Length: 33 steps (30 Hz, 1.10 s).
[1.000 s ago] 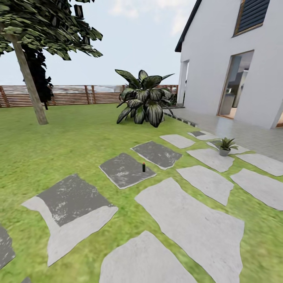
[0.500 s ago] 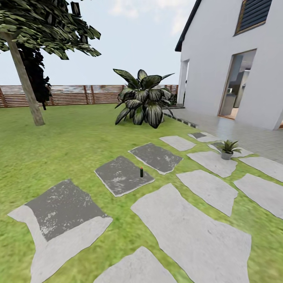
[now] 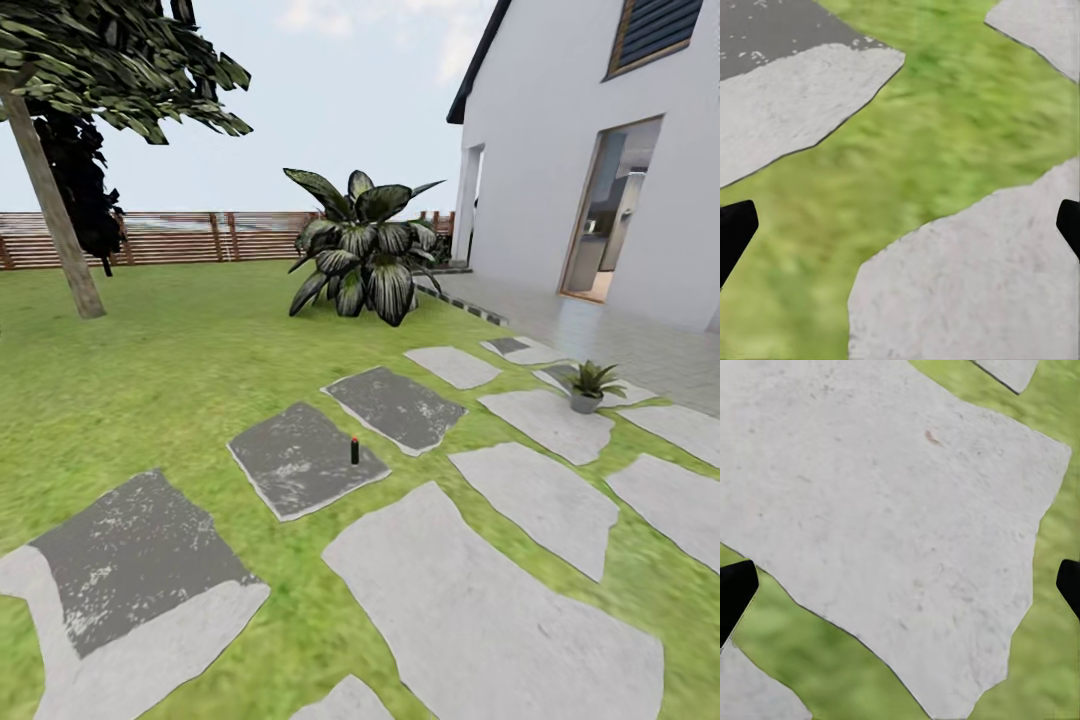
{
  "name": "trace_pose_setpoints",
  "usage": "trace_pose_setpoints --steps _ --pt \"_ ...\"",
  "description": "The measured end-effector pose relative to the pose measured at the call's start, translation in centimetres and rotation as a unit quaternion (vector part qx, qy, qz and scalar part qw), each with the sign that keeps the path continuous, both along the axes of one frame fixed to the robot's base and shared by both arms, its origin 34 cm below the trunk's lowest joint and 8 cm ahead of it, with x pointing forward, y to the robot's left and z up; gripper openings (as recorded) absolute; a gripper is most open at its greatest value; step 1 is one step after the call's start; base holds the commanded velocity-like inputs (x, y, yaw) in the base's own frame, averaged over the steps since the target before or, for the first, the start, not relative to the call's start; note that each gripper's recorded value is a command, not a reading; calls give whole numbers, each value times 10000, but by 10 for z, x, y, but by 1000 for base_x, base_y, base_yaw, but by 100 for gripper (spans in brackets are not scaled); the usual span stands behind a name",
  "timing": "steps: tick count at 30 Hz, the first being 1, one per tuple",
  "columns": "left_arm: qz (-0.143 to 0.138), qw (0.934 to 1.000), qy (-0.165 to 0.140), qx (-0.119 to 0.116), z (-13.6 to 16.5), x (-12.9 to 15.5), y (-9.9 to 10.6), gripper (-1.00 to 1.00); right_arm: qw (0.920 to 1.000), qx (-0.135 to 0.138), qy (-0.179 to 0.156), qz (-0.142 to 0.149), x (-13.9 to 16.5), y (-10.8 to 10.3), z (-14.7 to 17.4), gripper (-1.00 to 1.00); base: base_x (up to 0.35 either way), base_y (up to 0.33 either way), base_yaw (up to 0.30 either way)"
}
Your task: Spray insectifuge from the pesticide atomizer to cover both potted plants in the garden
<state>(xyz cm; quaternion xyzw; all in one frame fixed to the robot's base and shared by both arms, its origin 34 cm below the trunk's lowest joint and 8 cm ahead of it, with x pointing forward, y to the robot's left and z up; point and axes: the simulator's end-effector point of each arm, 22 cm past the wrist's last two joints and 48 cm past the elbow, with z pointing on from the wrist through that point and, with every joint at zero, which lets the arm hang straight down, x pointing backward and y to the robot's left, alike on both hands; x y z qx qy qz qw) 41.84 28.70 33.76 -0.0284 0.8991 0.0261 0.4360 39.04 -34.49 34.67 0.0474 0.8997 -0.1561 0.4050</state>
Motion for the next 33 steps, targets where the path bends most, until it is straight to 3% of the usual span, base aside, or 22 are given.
trace_pose_setpoints --steps 33 --pt "5 10000 -10 5 1 1 1 100 10000 6 -6 14 1 2 0 100 335 -75 0"
